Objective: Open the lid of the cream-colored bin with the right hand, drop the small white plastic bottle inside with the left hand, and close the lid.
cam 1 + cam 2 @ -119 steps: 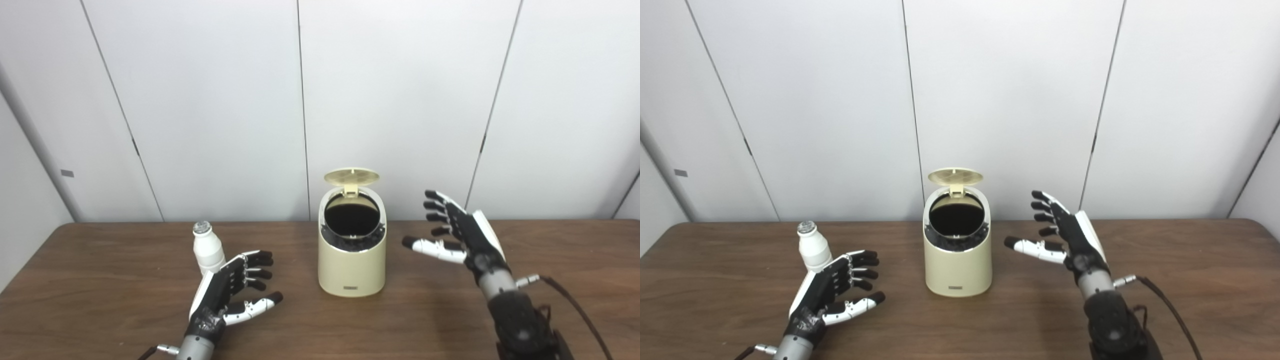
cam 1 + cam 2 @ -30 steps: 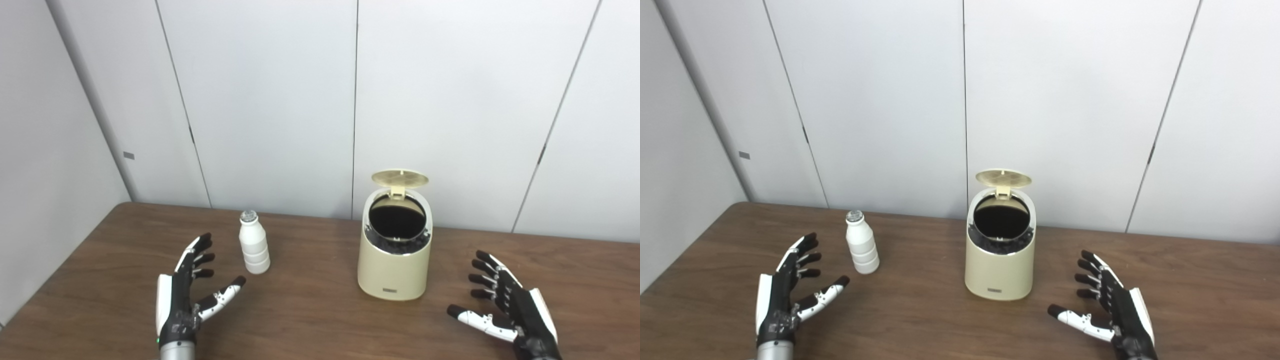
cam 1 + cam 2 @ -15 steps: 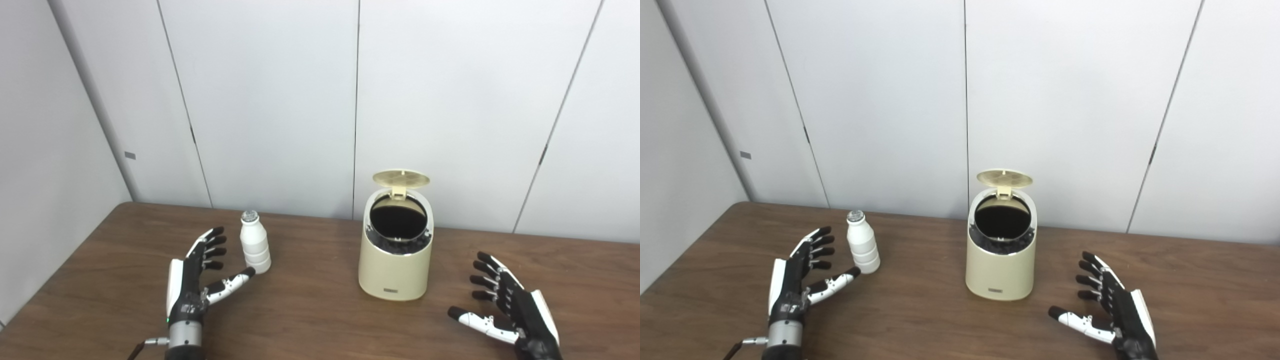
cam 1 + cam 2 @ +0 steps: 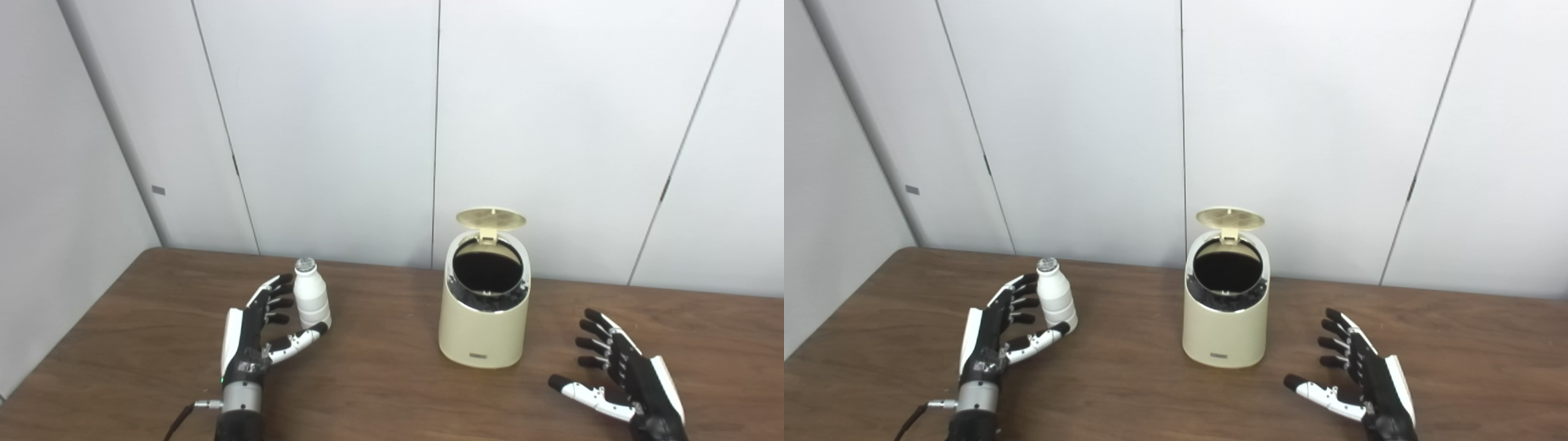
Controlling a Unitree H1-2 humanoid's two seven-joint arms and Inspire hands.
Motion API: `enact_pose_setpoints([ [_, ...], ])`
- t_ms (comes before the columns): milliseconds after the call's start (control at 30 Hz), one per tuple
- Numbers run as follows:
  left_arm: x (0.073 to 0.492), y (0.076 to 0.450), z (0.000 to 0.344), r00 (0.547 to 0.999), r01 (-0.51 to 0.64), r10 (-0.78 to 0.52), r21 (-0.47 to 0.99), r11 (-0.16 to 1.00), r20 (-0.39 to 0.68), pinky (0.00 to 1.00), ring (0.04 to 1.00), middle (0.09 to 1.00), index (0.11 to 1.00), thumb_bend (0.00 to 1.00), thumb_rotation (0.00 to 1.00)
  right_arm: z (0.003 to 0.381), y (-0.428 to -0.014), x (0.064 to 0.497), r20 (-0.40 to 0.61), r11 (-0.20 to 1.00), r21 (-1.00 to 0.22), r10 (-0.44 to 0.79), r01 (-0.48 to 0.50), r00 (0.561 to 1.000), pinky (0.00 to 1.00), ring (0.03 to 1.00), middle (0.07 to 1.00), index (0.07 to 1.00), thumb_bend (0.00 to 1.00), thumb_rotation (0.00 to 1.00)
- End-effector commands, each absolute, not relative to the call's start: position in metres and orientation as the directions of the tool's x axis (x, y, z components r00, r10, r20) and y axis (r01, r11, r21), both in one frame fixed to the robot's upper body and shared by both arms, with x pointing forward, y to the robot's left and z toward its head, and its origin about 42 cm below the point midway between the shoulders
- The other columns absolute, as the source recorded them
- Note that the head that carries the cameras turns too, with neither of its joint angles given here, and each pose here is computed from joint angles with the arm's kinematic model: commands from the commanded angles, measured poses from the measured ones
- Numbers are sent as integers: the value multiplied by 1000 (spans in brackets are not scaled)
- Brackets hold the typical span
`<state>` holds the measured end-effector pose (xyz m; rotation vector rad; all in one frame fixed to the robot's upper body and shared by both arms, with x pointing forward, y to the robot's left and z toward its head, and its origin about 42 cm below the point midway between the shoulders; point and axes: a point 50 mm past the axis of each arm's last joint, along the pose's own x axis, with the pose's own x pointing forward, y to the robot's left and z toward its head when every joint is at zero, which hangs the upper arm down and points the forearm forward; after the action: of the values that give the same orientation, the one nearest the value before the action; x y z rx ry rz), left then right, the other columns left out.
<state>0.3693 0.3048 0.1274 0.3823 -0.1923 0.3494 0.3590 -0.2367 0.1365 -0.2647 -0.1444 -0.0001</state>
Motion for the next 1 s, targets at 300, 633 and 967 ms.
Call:
enact_pose_setpoints([
  [300,388,294,137,911,-371,276,320,872,306,606,712,764,798,777,57,155,-231,361,211,964,-266,28,30,977,668,775,849,861,761,164],
  [633,396,291,135,907,-373,278,301,877,316,593,690,747,777,764,24,157,-229,358,202,963,-268,25,31,979,665,778,850,860,758,157],
  [967,404,286,135,874,-445,344,281,850,344,384,435,482,527,511,0,158,-229,353,195,966,-259,22,29,981,669,782,850,861,760,163],
])
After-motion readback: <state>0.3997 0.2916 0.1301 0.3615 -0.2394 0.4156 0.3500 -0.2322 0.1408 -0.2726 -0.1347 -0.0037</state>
